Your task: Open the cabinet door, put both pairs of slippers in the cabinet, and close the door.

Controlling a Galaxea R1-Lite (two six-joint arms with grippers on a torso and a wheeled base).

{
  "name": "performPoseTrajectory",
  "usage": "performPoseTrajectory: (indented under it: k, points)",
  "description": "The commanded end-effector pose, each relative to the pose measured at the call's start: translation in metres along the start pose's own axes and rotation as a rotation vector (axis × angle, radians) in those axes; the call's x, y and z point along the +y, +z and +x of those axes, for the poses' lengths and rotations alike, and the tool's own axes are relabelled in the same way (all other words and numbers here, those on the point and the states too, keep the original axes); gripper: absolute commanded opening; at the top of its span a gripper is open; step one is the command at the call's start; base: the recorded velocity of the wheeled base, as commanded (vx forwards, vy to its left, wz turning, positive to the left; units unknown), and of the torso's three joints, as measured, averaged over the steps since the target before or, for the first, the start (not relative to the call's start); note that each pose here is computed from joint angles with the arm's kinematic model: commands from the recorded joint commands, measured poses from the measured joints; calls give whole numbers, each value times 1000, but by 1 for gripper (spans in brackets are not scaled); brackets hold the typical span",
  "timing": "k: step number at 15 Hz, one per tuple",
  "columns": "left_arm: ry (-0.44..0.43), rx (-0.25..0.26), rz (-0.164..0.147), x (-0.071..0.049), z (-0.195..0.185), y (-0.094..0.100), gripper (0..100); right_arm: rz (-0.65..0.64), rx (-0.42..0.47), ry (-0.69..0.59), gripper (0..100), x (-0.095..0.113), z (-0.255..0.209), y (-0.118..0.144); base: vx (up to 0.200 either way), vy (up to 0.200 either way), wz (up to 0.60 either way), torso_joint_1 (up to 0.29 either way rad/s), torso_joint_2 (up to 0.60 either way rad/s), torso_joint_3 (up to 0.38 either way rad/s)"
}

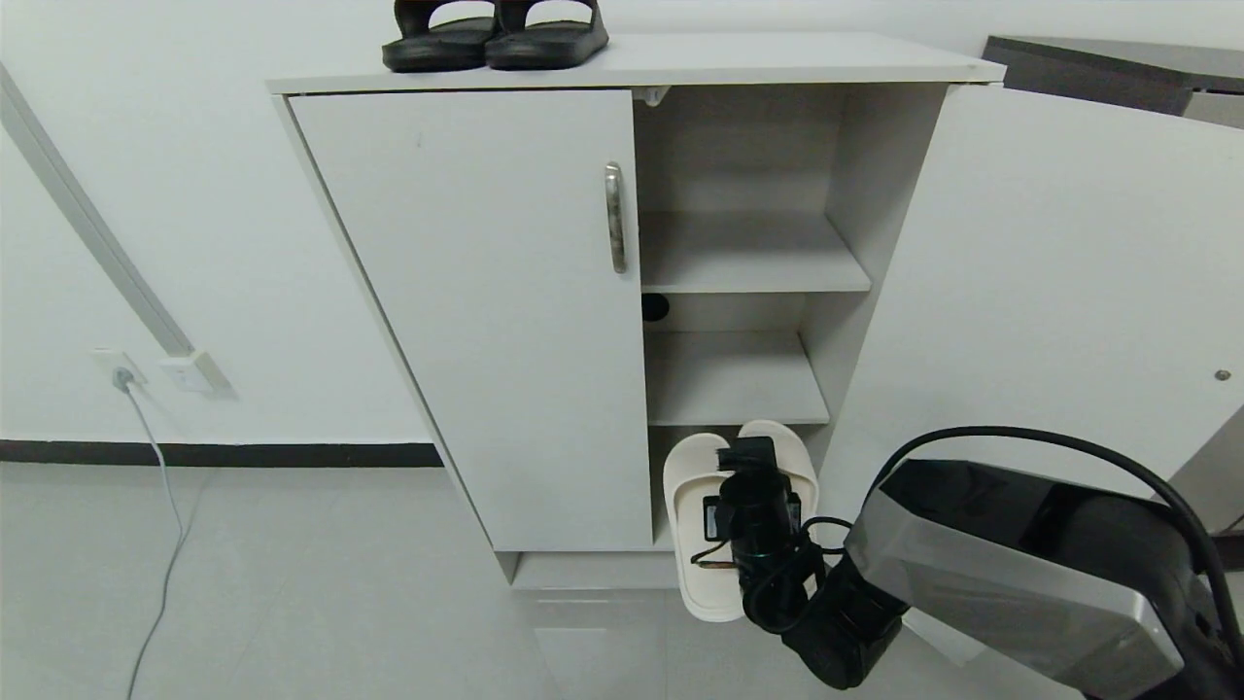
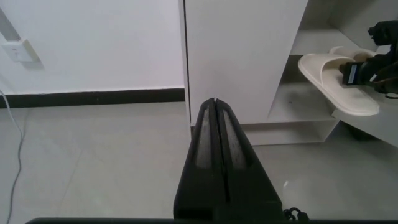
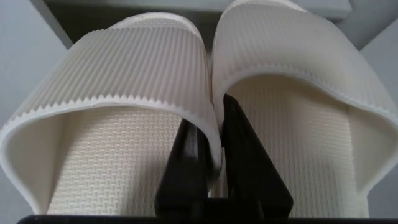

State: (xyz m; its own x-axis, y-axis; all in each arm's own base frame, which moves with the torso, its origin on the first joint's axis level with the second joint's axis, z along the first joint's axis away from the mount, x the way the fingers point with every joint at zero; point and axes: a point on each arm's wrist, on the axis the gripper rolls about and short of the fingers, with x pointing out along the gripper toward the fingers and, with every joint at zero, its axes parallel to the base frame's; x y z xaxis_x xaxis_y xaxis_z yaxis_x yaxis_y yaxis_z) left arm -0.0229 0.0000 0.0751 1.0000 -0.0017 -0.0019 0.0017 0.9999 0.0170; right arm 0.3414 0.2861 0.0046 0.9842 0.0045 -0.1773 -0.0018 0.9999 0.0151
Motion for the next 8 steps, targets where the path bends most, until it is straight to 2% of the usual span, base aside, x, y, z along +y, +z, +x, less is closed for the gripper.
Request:
performPoseTrajectory:
  k: [1,5,8]
  points:
    - [0,1,0,0,0,0,0,9,-26,-3,0,-1,1,-1,0,0,0,0,0,0]
    - [2,1,0,0,0,0,0,-17,-112,-7,0,-4,5,0,0,0,0,0,0,0]
    - [3,1,0,0,0,0,0,-20,-124,-10,0,-5,7,0,0,0,0,0,0,0]
